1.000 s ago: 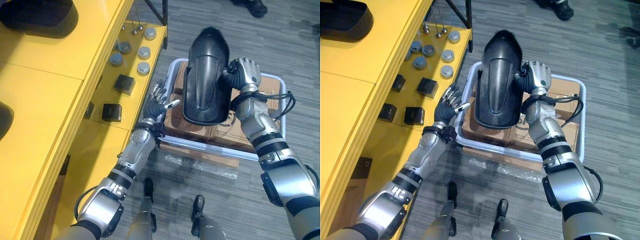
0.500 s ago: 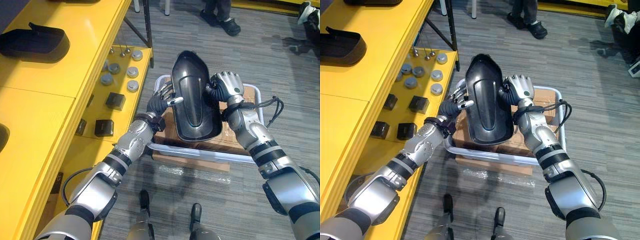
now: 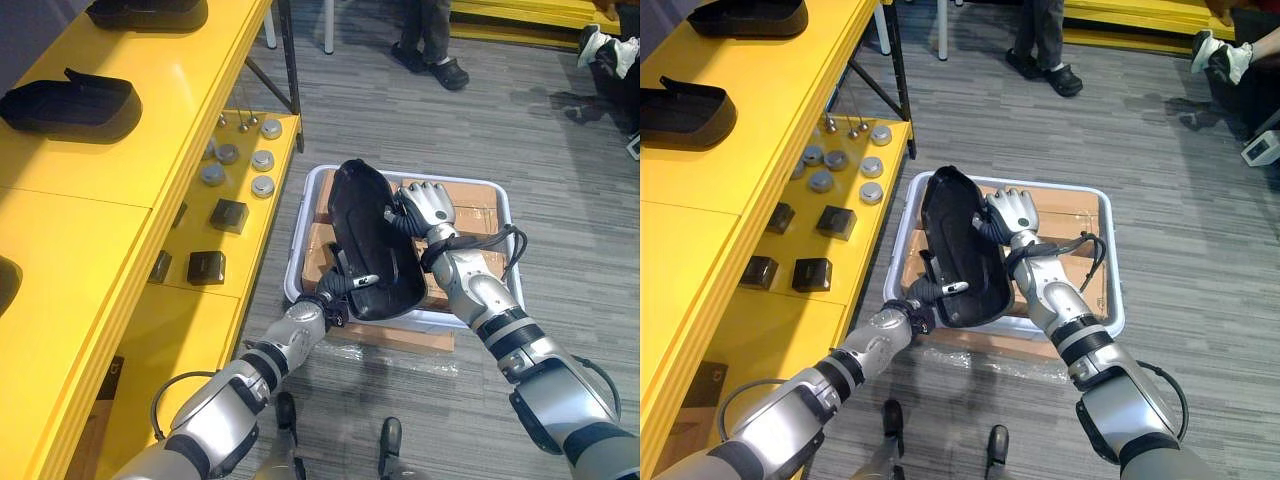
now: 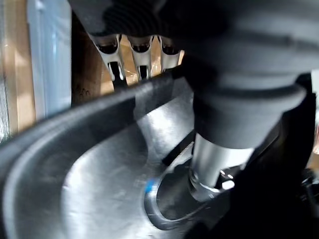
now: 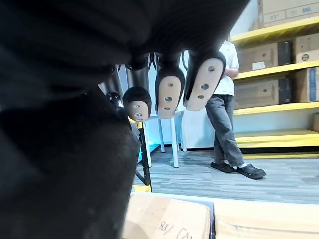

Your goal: Walk over and take plastic housings, then place them on the shelf

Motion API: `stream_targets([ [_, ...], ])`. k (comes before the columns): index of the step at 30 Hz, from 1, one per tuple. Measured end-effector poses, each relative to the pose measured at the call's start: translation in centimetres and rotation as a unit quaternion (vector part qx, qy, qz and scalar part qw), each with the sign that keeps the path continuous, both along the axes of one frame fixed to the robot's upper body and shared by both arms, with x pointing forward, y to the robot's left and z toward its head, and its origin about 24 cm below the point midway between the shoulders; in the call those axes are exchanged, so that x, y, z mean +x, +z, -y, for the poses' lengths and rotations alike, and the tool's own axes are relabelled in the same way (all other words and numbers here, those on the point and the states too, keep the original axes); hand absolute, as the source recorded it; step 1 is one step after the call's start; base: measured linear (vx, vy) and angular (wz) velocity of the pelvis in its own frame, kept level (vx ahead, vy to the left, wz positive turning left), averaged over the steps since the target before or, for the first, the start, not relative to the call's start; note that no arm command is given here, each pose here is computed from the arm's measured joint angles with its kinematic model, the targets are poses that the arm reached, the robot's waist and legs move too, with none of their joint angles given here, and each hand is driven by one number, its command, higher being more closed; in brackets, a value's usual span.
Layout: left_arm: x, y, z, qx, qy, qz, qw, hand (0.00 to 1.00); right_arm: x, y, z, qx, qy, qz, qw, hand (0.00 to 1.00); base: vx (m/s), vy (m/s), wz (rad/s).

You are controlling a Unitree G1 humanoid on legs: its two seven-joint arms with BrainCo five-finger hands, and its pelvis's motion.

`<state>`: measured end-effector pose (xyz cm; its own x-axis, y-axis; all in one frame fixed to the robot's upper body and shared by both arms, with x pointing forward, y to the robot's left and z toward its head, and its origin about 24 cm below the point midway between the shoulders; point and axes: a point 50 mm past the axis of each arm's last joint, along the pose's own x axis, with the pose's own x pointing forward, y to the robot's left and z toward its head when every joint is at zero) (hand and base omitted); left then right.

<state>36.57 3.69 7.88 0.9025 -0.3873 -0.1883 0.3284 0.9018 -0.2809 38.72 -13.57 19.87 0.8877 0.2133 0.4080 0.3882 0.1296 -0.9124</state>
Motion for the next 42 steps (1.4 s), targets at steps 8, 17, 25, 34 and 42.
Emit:
stream_targets([
  [8,-0.6,-0.8,0.7,-0.094,0.040,-0.051,0.993,1.00,-0.6,-0.9,-0.1,0.011,0.006,0.013,1.000,1.00,0.00,0.034,-0.05],
  [17,-2.9,-2.2,0.0,-0.185,0.057,-0.067,0.979,1.00,-3.1,-2.7,-0.5,0.039,0.038,0.043,0.998,0.00,0.03,0.022,-0.01],
  [25,-7.4,-3.0,-1.7,-0.253,0.050,-0.060,0.964,1.00,-9.9,-4.7,-1.9,0.172,0.138,0.055,0.974,0.00,0.04,0.008,0.11],
  [34,-10.0,2.6,-5.8,-0.105,0.103,0.199,0.969,1.00,-15.3,-7.4,-3.3,0.445,0.199,-0.031,0.873,0.00,0.03,-0.002,0.31],
  [42,-14.3,-1.1,-7.0,0.152,0.193,0.235,0.940,1.00,-19.0,-12.0,-2.9,0.605,0.157,-0.137,0.769,0.00,0.00,0.009,0.03],
])
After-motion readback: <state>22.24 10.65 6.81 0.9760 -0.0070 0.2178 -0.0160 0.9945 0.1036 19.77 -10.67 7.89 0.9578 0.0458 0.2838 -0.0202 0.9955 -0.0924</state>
